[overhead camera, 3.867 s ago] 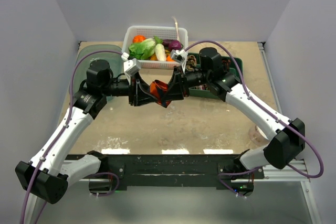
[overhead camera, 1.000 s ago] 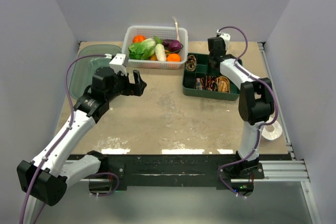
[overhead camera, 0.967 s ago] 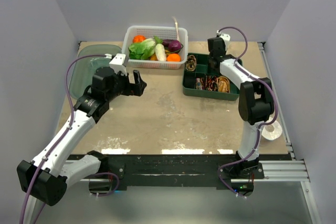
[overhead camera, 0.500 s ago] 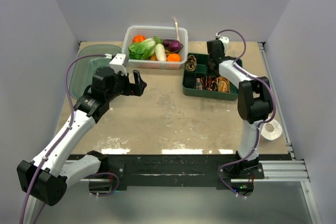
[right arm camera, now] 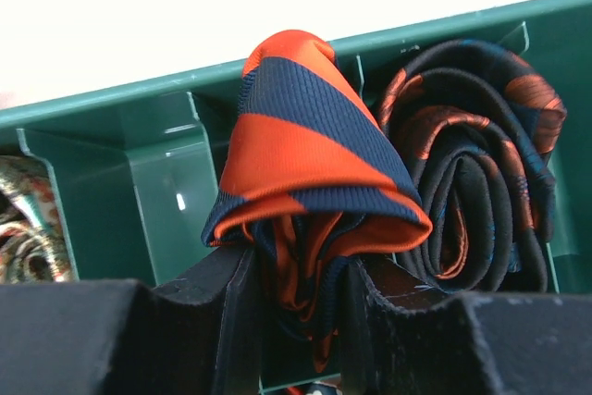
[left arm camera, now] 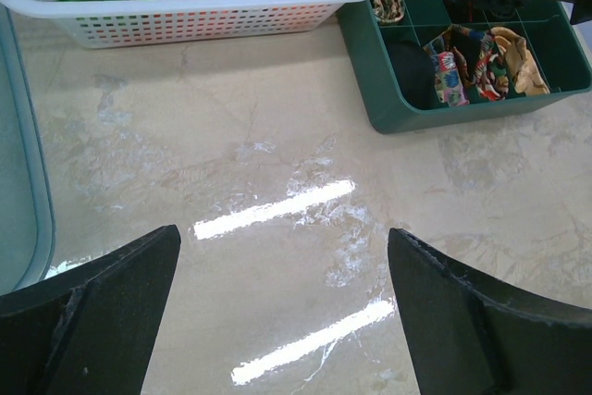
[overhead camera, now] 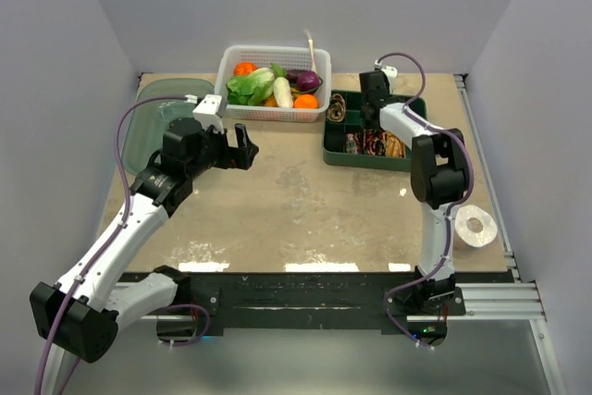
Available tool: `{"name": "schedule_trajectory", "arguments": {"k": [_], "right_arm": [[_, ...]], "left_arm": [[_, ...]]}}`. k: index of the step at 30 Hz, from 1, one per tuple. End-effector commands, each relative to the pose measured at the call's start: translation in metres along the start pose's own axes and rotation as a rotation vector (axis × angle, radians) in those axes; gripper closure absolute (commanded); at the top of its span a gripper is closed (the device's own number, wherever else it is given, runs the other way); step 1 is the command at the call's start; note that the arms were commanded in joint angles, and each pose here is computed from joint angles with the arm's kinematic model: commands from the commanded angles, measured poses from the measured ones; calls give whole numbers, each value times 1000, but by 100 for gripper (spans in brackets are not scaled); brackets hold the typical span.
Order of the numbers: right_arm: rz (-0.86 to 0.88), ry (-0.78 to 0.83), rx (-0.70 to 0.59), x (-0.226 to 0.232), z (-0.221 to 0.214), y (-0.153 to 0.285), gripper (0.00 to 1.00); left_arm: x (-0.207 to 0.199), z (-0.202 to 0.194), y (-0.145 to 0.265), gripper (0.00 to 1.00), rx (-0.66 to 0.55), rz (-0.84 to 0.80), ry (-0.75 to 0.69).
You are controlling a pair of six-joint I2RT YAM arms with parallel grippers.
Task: Roll the ties
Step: Place the tie in the storage box.
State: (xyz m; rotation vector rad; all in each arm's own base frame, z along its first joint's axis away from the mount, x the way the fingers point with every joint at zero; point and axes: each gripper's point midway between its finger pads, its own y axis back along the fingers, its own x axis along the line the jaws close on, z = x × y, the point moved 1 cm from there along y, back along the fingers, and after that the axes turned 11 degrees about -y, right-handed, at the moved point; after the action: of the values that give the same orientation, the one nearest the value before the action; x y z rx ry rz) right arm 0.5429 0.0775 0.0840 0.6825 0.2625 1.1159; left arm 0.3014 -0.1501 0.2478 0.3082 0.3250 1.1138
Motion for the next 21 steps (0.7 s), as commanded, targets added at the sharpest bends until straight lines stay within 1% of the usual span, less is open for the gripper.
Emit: {"name": "schedule_trajectory", "arguments": {"k": [1, 6, 14, 20, 21], "right_arm": [[-6, 62, 139, -4, -36, -13, 100], [4, 79, 167, -3, -39, -9, 100], [33, 96, 170, -2, -24, 13, 100], [57, 111, 185, 3, -16, 22, 100], [55, 117, 204, 1, -20, 22, 100]], "left_arm": [[-4, 6, -1, 0, -22, -22, -3], [-5, 8, 0, 0, -29, -24, -4], [-6, 7, -1, 0, -27, -30, -2], [-7, 8, 0, 0, -33, -33, -1], [-7, 8, 0, 0, -35, -34, -1]]}}
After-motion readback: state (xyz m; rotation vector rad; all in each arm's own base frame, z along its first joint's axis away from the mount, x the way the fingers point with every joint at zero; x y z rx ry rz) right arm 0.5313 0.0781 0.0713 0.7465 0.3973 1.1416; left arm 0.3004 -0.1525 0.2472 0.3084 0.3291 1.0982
